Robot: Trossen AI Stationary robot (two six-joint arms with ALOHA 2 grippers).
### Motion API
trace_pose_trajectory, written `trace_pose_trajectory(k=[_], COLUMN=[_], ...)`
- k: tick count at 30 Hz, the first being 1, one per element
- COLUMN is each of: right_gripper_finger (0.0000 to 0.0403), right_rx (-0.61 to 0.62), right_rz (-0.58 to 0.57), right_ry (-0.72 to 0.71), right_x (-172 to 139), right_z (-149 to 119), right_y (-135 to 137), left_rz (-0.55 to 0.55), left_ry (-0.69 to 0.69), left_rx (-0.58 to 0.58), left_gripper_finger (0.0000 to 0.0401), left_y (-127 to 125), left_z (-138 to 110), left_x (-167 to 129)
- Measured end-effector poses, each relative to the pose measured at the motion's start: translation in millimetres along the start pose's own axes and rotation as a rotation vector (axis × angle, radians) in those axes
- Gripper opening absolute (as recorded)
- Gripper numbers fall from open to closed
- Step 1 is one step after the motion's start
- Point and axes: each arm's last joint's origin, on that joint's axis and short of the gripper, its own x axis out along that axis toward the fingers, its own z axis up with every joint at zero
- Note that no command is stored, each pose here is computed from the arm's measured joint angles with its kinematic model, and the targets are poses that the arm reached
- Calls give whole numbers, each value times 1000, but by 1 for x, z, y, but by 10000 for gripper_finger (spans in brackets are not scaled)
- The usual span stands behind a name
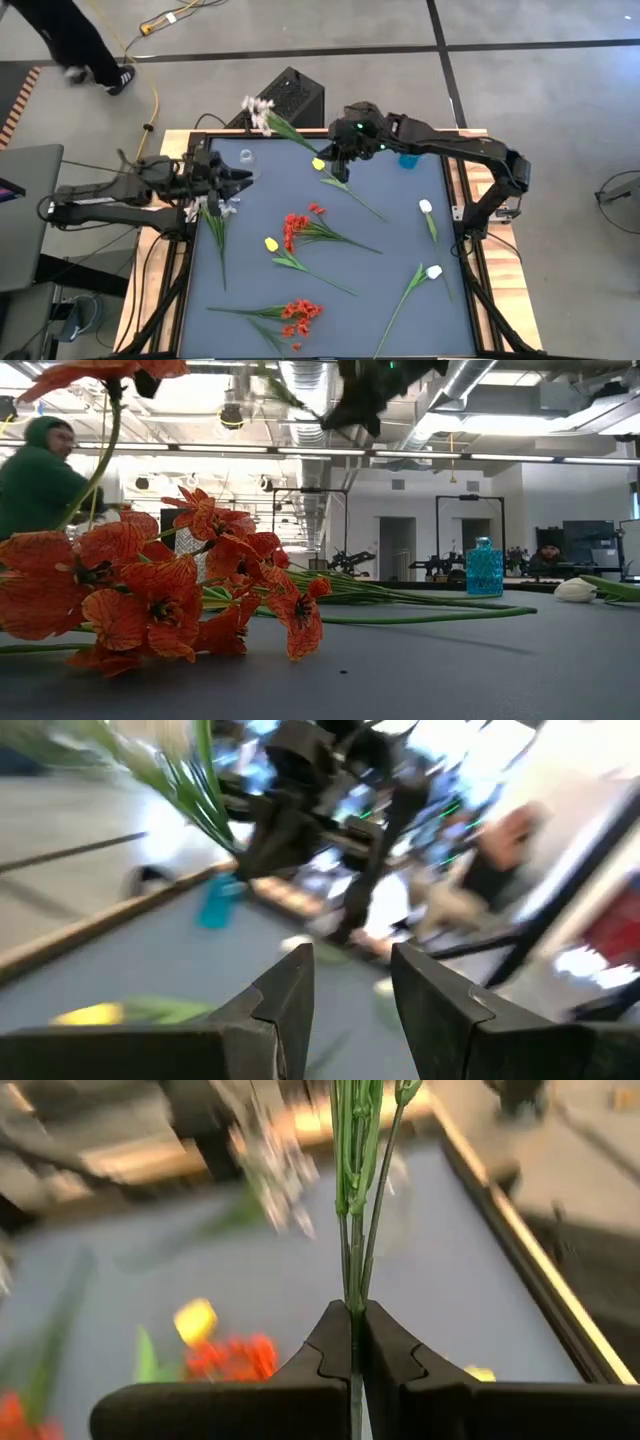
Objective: Sort flowers into vase by color
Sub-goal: Put the right white flowers into the transparent vase
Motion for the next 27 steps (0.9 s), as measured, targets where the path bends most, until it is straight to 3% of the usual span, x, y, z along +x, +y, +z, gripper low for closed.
trace_pose_trajectory(k=[4, 7, 9, 17, 22, 27], right_gripper_finger=[30, 30, 30, 32, 32, 32], right_rx=[78, 165, 196, 251, 239, 225], right_rz=[79, 216, 327, 516, 550, 582], right_ry=[-254, -442, -514, -569, -600, -619], right_x=[-4, -2, 3, 29, 28, 25], right_z=[2, 4, 5, -1, 0, 2], right_y=[17, 28, 37, 73, 82, 83], left_rz=[-197, -226, -230, -219, -219, -239], left_ry=[-185, -299, -304, -298, -277, -225], left_rx=[-133, -213, -221, -86, -29, -7], left_gripper_finger=[123, 123, 123, 123, 125, 152], left_y=[6, 14, 18, 6, -2, -8], left_z=[-31, -51, -61, -48, -40, -39], left_x=[7, 10, 14, 43, 66, 91])
